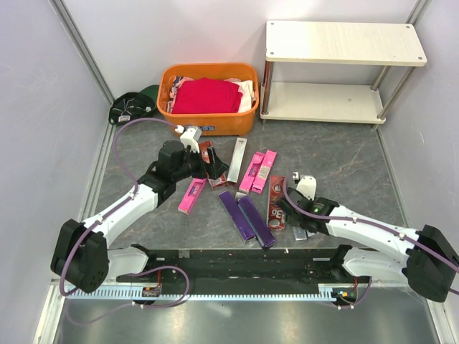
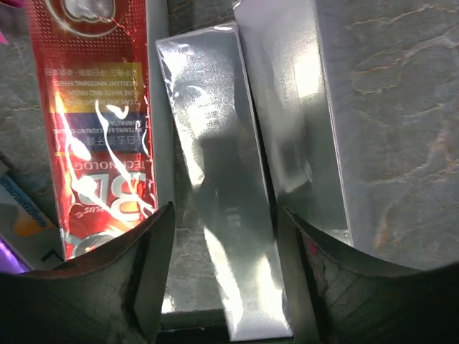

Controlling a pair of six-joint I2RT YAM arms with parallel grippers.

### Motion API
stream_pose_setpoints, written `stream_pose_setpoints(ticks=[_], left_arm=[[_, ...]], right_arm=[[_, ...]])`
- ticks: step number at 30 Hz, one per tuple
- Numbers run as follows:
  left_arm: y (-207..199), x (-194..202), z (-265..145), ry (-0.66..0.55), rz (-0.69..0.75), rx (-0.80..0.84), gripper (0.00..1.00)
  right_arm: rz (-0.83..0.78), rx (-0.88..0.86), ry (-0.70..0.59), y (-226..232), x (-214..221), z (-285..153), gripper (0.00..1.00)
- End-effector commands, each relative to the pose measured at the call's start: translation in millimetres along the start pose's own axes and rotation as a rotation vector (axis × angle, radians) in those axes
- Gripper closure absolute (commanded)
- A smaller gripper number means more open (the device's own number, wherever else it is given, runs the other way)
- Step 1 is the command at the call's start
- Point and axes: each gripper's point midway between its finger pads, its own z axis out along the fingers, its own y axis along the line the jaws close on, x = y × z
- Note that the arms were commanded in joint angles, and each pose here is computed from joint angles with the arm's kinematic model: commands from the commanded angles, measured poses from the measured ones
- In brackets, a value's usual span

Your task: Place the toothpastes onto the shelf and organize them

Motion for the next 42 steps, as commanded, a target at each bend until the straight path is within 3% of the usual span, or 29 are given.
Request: stream_pose_setpoints(ticks=[1, 8, 13, 16, 26, 38, 42], left_arm=[[-3, -7, 4, -0.03, 0.024, 0.015, 0.0], [-1, -2, 6, -0.017, 0.021, 0.014, 0.0], [0, -5, 6, -0.021, 0.031, 0.009, 0.0], [0, -7, 4, -0.022, 0.038, 0.003, 0.0], [-17, -17, 1, -0.019, 0.068, 0.073, 0.0], [-108, -31, -17, -0.038, 0.051, 0.602, 0.0], [-135, -30, -29, -0.051, 0.046, 0.762, 0.0]], right_arm=[[-0.013, 0.006, 0.066, -2, 27, 18, 0.39], [-0.064, 0.048, 0.099, -3, 38, 32, 0.42], [-0.051, 0.023, 0.047, 3, 21, 25, 0.65], [-0.037, -0.004, 0.003, 12, 5, 17, 0.73], [-0.011, -0.096, -0.172, 34, -64, -28, 0.88], [-0.093, -0.718, -0.363, 131, -124, -125, 0.91], [-0.158, -0.972, -0.341, 167, -120, -163, 0.91]])
